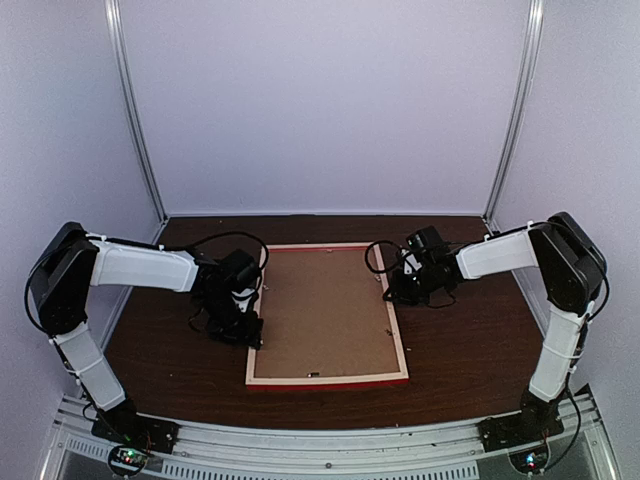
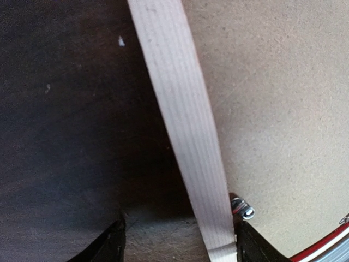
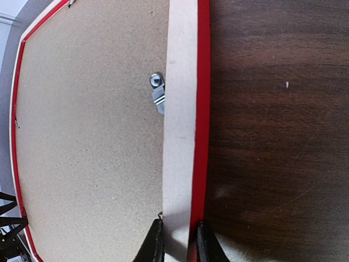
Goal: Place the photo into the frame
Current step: Press the fastener onto the backboard.
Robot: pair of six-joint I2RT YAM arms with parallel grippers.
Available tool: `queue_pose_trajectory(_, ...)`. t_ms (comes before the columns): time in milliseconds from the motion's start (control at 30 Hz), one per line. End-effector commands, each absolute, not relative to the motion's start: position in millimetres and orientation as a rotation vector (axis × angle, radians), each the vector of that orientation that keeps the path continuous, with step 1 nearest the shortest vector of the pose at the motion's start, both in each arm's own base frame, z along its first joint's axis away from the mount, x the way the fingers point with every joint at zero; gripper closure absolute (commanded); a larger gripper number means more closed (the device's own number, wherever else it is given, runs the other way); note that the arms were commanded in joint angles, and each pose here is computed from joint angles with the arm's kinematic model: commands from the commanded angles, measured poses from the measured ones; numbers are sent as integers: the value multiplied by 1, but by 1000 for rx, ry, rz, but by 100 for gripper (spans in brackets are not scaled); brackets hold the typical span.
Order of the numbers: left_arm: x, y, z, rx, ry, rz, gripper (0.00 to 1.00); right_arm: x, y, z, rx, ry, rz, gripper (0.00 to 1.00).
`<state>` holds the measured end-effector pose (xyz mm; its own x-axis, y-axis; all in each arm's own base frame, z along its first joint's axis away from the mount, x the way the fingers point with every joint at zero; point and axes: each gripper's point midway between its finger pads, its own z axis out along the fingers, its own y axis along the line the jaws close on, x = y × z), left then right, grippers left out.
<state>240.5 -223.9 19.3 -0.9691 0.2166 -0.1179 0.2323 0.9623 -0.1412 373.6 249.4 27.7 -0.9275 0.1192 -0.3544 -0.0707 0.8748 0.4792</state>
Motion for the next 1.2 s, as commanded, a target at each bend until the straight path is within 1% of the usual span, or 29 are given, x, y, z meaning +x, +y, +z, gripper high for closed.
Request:
queue_pose_trajectory(0, 248, -206, 15, 279, 2994, -61, 33, 337, 232, -31, 95, 2875, 613, 100)
queue_pose_trajectory(100, 256, -204, 17, 272, 2966, -17, 38, 337, 232, -32, 90, 2876, 615, 100)
queue_pose_trajectory(233, 266, -208, 17, 276, 2945, 1, 42, 336, 232, -32, 88, 2875, 612, 100)
queue_pose_trajectory(367, 276, -214, 16, 270, 2916, -12, 44, 336, 231, -32, 85, 2876, 608, 100)
queue_pose_trajectory(567, 287, -219, 16, 271, 2869, -22, 44, 337, 231, -33, 79, 2878, 605, 100)
queue_pose_trajectory(667, 287, -229, 14, 302, 2868, -84, 44, 336, 231, -32, 73, 2880, 601, 100)
queue_pose_trajectory(833, 281, -245, 13, 350, 2882, -224, 40, 336, 230, -33, 72, 2883, 598, 100)
queue_pose_trajectory(867, 273, -249, 12, 363, 2908, -278, 39, 336, 231, -34, 73, 2884, 601, 100)
queue_pose_trajectory(1167, 244, -232, 7, 329, 2975, -294, 41, 337, 231, -36, 77, 2888, 601, 100)
